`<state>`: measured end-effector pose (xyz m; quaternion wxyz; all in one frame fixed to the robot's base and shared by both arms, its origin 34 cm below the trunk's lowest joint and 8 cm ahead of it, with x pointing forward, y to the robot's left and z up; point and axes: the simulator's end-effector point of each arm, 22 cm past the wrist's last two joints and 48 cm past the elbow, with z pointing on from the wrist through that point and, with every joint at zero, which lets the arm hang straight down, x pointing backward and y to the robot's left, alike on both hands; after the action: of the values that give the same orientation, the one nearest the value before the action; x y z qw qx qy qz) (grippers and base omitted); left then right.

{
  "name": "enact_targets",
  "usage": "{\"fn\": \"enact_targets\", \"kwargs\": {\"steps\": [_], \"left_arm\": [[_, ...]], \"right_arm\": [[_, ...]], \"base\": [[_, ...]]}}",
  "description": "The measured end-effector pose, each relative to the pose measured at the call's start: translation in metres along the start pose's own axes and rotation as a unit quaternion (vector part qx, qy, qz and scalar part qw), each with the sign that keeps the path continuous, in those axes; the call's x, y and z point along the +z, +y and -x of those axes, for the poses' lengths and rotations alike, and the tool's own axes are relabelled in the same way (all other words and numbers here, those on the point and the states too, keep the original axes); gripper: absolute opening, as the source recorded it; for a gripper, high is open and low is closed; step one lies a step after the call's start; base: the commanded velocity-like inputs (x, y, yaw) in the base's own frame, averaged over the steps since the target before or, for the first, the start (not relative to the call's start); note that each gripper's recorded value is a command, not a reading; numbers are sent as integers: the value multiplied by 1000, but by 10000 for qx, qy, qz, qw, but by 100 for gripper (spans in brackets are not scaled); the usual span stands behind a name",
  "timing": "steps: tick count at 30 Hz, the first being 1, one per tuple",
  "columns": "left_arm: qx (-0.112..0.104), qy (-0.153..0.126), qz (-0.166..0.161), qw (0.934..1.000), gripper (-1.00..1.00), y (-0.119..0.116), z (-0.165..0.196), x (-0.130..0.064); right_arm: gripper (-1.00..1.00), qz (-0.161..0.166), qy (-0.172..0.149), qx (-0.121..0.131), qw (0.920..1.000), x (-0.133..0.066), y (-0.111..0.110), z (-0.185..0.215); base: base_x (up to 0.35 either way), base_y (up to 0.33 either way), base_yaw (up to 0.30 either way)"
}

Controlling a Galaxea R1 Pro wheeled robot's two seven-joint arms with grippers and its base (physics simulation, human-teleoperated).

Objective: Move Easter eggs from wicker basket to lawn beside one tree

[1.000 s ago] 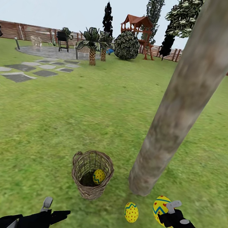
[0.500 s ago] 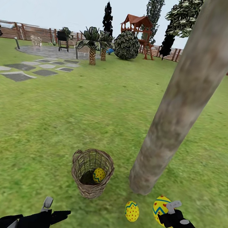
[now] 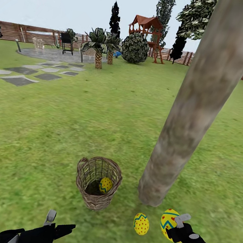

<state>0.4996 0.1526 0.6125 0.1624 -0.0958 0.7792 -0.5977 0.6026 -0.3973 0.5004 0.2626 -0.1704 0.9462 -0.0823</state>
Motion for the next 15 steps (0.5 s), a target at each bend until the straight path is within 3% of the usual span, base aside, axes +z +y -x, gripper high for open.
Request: {"fn": "enact_targets", "kwargs": {"steps": [15], "left_arm": [[0, 0, -8, 10000, 100, 26, -7, 6]], "right_arm": [[-100, -32, -6, -29, 10000, 22, 4, -16]], "base": [[0, 0, 0]]}}
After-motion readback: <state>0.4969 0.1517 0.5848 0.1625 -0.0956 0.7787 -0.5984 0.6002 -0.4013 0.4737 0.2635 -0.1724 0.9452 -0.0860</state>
